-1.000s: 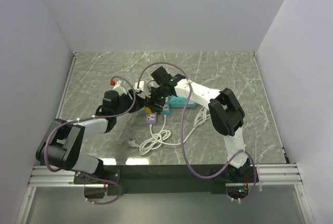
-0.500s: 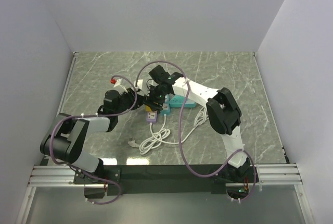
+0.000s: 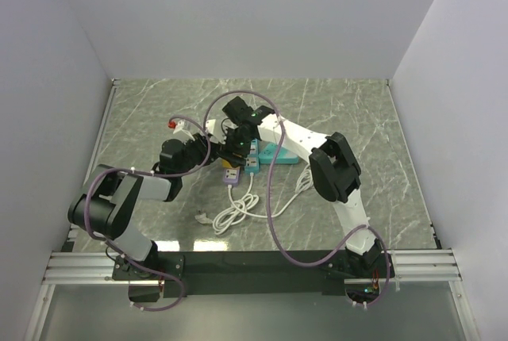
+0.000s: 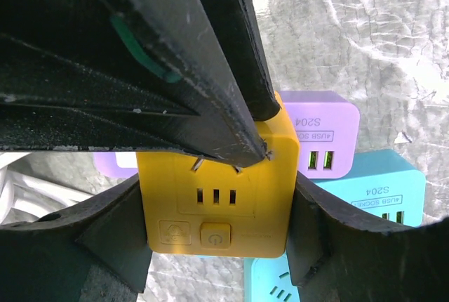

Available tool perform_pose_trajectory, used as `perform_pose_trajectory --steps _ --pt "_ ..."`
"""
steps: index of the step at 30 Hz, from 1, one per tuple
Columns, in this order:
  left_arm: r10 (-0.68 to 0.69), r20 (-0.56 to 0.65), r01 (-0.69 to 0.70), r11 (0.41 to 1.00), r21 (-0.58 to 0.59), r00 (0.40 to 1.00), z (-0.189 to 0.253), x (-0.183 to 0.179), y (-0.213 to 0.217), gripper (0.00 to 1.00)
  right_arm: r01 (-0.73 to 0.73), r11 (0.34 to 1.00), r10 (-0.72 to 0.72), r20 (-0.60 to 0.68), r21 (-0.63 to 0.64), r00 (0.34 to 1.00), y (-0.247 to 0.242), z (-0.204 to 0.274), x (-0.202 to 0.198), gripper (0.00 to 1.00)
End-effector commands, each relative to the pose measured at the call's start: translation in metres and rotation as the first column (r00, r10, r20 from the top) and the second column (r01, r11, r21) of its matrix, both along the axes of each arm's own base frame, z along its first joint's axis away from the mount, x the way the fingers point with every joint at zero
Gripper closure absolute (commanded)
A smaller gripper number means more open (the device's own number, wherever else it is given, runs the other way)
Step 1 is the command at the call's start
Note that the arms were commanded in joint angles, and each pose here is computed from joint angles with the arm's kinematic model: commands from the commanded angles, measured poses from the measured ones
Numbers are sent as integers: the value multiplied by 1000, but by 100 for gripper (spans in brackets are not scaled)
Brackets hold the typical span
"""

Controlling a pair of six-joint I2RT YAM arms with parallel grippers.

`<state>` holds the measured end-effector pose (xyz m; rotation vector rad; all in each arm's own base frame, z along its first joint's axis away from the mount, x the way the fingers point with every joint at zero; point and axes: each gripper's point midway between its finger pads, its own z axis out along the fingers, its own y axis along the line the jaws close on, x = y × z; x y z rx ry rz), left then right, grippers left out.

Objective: Insert the plug

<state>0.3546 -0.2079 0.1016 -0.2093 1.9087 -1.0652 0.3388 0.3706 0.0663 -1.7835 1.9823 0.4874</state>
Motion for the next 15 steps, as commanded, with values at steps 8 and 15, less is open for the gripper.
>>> perform_pose_trajectory --steps 8,15 --pt "16 -298 30 988 149 955 -97 -50 10 88 -55 991 47 62 125 997 50 22 5 94" --pt "-5 -320 55 987 150 947 -108 -57 2 89 -46 993 42 34 111 999 53 11 7 94"
